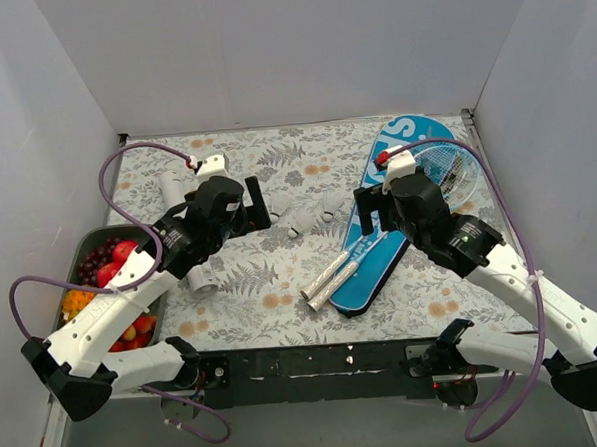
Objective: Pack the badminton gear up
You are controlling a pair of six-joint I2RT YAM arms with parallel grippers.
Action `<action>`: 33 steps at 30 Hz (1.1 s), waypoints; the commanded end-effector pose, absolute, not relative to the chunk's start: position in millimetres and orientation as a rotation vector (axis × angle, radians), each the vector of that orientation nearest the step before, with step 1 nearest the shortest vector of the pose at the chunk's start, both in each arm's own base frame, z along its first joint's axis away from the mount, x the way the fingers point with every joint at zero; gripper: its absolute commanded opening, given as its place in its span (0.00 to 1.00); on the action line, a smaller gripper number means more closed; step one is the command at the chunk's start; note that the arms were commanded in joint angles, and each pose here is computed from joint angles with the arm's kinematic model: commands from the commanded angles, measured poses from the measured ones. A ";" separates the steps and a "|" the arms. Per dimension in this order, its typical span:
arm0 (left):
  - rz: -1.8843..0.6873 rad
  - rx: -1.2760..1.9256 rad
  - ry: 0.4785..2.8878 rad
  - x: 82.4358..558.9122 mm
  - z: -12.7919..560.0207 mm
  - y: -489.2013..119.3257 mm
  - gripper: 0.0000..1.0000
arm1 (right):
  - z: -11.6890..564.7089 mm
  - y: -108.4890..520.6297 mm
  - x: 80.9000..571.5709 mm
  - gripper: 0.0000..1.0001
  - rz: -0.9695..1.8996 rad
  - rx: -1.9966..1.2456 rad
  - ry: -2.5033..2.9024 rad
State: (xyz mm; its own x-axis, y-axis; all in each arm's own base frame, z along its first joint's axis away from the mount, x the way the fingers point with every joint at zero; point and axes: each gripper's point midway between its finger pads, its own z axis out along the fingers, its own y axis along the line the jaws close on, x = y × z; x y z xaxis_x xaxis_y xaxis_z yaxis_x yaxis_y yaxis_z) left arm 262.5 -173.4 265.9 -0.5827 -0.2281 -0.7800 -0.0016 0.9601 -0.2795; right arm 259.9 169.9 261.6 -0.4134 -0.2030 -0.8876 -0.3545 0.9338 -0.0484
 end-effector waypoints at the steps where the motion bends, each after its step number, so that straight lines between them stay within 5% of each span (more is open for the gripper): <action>1: -0.316 -0.211 2.122 266.4 279.9 -168.7 0.98 | 285.2 152.7 263.4 1.00 0.147 -0.282 1.928; 20: -0.193 -0.273 2.214 252.7 263.9 -148.4 0.98 | 221.5 154.9 261.8 1.00 0.013 -0.353 2.170; 33: 0.031 -0.325 2.240 356.5 232.1 -44.6 0.98 | 186.2 199.1 227.1 1.00 0.365 -0.516 2.244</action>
